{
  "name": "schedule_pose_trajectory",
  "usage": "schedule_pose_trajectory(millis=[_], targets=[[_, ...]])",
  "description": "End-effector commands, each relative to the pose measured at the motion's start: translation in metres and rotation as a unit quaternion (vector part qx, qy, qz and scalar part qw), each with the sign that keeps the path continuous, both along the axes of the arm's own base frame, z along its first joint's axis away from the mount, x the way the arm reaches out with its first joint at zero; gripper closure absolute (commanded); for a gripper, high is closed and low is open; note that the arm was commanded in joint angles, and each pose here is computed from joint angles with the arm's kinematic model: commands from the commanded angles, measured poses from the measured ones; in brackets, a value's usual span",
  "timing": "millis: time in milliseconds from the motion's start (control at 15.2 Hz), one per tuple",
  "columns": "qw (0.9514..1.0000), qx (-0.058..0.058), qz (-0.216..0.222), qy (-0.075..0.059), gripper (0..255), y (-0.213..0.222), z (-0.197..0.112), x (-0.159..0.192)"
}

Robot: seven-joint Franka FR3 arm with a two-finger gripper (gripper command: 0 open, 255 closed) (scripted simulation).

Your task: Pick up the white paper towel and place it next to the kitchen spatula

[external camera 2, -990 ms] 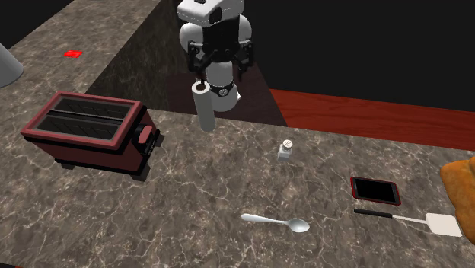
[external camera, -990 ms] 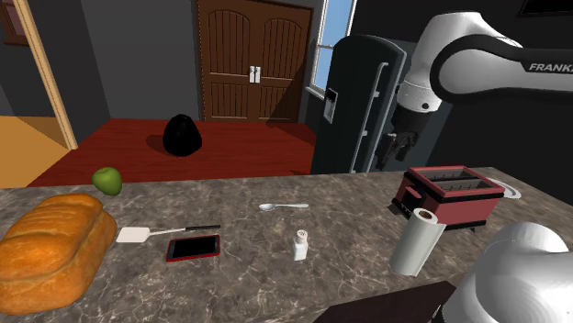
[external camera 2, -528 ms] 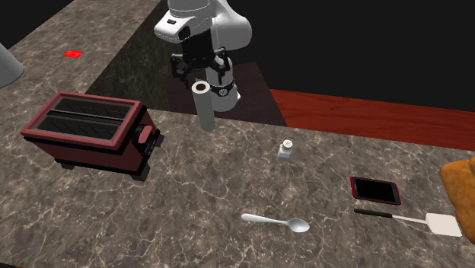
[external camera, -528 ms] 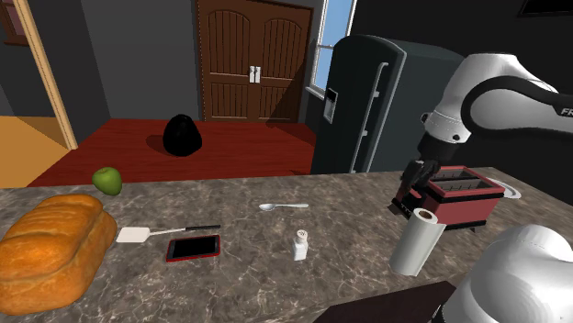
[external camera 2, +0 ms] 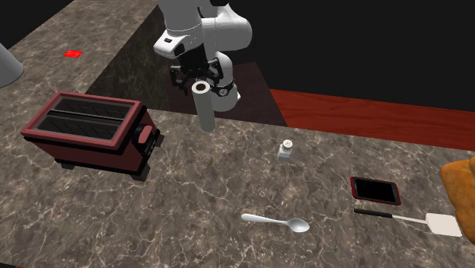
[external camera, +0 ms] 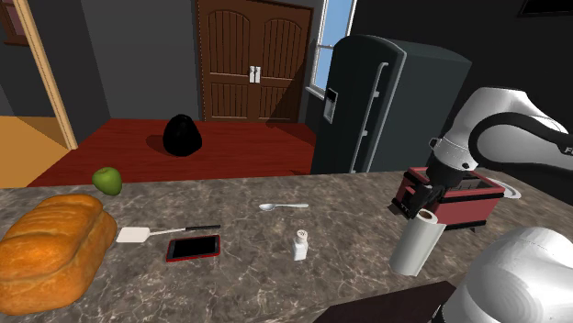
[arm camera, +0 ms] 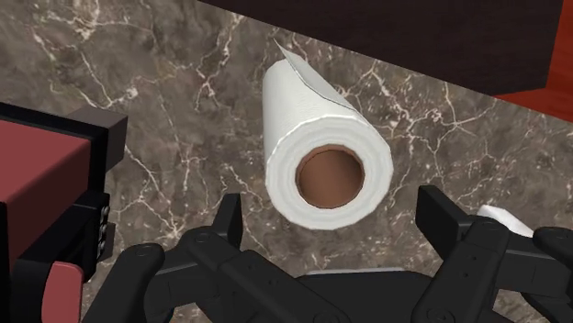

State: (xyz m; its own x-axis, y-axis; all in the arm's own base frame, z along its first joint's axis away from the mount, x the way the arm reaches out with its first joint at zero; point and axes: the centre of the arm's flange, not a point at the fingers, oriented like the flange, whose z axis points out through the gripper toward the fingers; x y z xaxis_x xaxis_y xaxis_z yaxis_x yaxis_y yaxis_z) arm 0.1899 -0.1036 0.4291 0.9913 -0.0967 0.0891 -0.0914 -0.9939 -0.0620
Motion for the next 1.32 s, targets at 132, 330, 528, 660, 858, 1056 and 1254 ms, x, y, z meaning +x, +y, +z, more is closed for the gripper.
schedule_pose_trajectory(millis=[132, 330, 528, 660, 858, 1056, 1254], targets=[[1.0, 0.0, 0.0, 0.0, 0, 0.0003, -0.0183, 0.0022], [1.0, 0.0, 0.0, 0.0, 0, 0.0003, -0.0183, 0.0022], [1.0, 0.0, 0.0, 0.0, 0, 0.0003, -0.0183, 0.0022], [1.0, 0.0, 0.0, 0.0, 0, 0.0003, -0.0183, 0.0022], [1.0, 0.0, 0.0, 0.0, 255, 0.0003, -0.0183, 0.0022], [1.0, 0.0, 0.0, 0.0, 255, 0.0004, -0.0183, 0.0021], [1.0, 0.0, 0.0, 0.0, 255, 0.0004, -0.0183, 0.0021]])
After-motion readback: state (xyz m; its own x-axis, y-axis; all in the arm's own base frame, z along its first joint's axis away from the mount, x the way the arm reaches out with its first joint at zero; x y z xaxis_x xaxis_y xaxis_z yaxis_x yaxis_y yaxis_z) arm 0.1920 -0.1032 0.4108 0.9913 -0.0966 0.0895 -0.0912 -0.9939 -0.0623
